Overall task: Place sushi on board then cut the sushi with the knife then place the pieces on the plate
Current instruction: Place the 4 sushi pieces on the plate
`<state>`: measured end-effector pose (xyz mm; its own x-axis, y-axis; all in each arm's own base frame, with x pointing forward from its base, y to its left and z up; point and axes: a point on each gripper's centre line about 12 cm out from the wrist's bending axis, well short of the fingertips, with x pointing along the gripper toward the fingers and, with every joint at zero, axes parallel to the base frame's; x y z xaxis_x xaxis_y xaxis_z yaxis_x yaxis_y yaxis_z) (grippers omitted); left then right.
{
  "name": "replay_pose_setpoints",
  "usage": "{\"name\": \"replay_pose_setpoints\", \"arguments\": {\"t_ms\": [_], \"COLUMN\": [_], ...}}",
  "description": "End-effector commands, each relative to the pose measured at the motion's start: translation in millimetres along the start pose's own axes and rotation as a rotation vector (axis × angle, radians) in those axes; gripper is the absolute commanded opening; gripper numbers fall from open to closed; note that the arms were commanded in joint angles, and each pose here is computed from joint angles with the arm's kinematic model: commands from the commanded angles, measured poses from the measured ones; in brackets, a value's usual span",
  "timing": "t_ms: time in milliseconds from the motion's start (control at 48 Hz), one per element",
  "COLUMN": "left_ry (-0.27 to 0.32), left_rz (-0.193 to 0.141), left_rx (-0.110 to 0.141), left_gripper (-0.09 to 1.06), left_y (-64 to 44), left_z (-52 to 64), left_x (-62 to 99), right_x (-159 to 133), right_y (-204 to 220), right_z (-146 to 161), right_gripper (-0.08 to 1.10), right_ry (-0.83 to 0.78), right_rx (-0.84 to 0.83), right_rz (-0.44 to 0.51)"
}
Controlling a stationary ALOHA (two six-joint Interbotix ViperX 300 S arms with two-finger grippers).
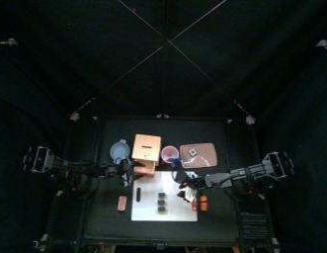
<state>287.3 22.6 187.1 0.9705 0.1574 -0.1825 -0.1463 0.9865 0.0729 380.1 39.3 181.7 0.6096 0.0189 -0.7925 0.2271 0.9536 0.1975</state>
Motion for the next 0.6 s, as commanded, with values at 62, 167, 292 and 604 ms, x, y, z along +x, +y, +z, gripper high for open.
{"name": "replay_pose_setpoints", "arguments": {"t_ms": [62,167,292,604], "left_ry": [-0.017,-0.006,0.002,0.011], "left_rz": [0.001,0.003,0.006,0.010], "left_rx": [-0.001,-0.002,-0.004,-0.007], "left_gripper": [0.84,0.84,0.84,0.84], "left_y": [-0.2,0.8,1.4,2.1], "left_z": [5.1,1.2,-1.3,-3.9], "left_x": [0.9,-0.9,-1.4,-1.9], "right_x": [18.2,29.5,36.8,45.4], "right_y": [13.3,16.5,17.0,24.3], "right_z": [30.4,37.6,34.9,25.8], "right_gripper": [0.83,0.83,0.83,0.83], "right_ry": [0.032,0.051,0.066,0.095], "right_rx": [-0.113,-0.133,-0.131,-0.104], "right_rz": [-0.075,-0.099,-0.100,-0.076]}}
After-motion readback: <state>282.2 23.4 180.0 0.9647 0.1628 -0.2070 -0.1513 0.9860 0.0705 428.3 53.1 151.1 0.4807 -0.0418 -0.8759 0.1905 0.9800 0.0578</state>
